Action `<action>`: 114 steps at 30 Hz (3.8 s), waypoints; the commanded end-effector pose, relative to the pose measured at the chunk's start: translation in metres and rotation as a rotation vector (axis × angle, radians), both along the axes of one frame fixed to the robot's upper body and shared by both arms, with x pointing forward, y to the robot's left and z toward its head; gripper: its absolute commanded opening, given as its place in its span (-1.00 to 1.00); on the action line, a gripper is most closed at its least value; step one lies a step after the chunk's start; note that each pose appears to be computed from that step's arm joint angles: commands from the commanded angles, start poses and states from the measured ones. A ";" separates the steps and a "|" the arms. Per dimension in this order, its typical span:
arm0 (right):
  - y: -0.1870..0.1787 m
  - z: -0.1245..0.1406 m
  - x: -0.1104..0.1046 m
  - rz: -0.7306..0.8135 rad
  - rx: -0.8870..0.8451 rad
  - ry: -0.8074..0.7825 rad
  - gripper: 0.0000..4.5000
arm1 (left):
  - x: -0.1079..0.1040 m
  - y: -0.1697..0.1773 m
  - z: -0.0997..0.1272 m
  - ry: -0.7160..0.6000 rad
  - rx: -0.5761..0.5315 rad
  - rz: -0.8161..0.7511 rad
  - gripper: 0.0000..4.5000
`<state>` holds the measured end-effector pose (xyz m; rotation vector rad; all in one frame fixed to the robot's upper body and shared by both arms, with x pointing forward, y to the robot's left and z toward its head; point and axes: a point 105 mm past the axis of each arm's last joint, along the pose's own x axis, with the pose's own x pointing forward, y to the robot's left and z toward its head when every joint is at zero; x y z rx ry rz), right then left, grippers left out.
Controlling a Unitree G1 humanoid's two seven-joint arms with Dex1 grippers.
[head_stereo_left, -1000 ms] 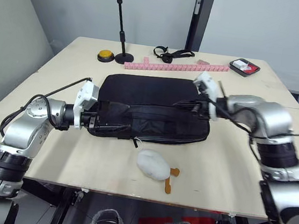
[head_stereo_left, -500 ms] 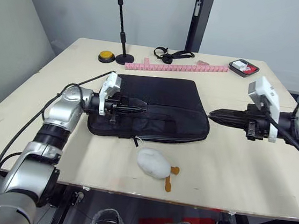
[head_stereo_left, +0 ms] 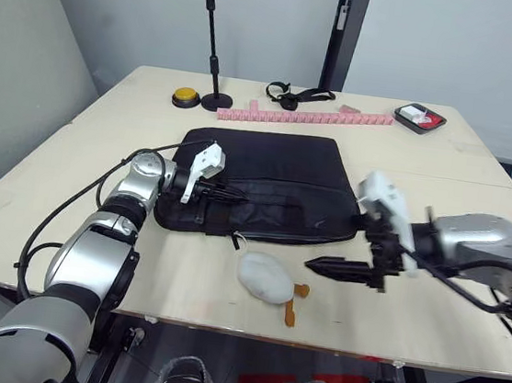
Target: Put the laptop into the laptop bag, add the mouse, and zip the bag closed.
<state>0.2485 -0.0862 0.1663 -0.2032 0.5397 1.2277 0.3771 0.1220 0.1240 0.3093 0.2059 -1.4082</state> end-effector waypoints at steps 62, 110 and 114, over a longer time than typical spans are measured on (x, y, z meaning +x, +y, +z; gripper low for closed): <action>-0.221 -0.027 0.041 -0.551 -0.397 -0.121 -0.99 | -0.005 0.015 -0.033 -0.036 0.232 -0.013 -1.00; -0.169 0.030 0.149 -0.897 -0.548 -0.563 -0.99 | -0.026 0.027 -0.054 -0.033 0.346 -0.145 -1.00; -0.169 0.039 0.154 -0.867 -0.618 -0.625 -0.99 | -0.027 0.026 -0.055 -0.033 0.347 -0.150 -1.00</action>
